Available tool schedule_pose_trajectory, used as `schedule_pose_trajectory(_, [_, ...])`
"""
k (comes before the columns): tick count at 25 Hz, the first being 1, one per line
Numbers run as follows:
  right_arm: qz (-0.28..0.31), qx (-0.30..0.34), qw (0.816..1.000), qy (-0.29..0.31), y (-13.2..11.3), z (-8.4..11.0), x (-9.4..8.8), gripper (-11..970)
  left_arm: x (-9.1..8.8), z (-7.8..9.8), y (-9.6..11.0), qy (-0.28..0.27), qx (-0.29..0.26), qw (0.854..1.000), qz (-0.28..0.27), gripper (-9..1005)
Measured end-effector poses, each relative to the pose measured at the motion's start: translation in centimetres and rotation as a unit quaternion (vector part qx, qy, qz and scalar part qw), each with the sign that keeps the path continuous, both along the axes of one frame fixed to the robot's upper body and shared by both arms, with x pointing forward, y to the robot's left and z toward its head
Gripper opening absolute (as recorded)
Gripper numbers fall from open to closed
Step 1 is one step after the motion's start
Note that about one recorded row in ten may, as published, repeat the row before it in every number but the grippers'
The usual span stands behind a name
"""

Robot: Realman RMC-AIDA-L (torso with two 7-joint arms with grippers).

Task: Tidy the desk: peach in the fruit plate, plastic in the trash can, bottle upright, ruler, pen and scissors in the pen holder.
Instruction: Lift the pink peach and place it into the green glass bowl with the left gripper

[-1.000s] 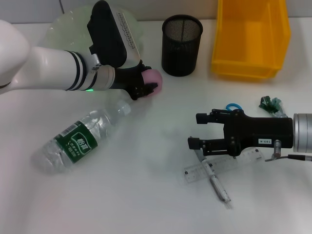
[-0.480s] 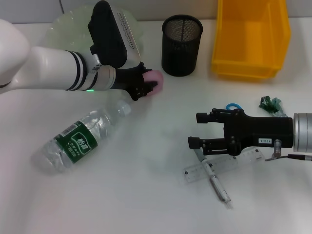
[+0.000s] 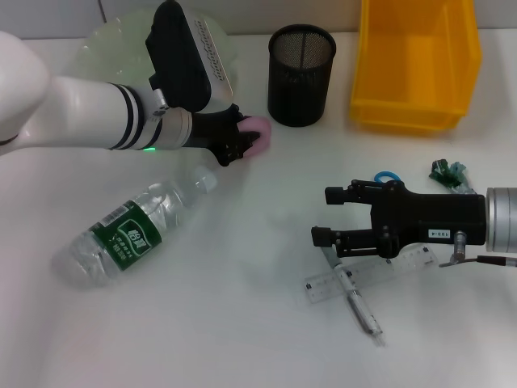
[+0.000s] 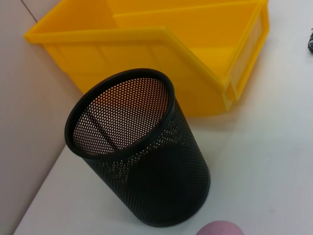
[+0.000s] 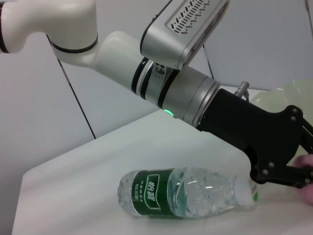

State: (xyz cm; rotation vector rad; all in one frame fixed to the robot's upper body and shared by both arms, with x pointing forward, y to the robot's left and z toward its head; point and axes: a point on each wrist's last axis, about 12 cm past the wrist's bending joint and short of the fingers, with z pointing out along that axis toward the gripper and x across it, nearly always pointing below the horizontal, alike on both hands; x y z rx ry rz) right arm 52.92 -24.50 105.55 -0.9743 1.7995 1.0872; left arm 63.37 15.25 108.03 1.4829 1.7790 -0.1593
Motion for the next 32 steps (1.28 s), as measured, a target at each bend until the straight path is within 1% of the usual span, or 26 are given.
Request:
schedule_pose_trajectory(13, [-0.001,0.001,1.000,0.000,0.0,0.0,0.0,823,0.1,0.2,-0.1,-0.004,-0.001,1.000,-0.002,163])
schedule_pose_trajectory(19, [-0.002,0.001,1.000,0.000,0.0,0.0,0.0,823,0.0,0.3,-0.2,0.000,-0.005,1.000,-0.005,166])
schedule_pose_trajectory(24, [-0.002,0.000,1.000,0.000,0.0,0.0,0.0,823,-0.2,1.1,-0.1,0.019,-0.036,0.999,-0.014,168])
schedule_pose_trajectory(26, [-0.001,0.000,1.000,0.000,0.0,0.0,0.0,823,-0.2,1.8,0.5,0.031,-0.063,0.997,-0.011,169])
schedule_pose_trajectory(27, [-0.001,0.000,1.000,0.000,0.0,0.0,0.0,823,-0.2,1.8,0.5,0.031,-0.063,0.997,-0.011,170])
schedule_pose_trajectory(31, [0.000,-0.001,1.000,0.000,0.0,0.0,0.0,823,0.0,2.6,1.3,0.046,-0.099,0.994,-0.003,171])
schedule_pose_trajectory(32, [0.000,-0.001,1.000,0.000,0.0,0.0,0.0,823,0.0,2.6,1.3,0.046,-0.099,0.994,-0.003,172])
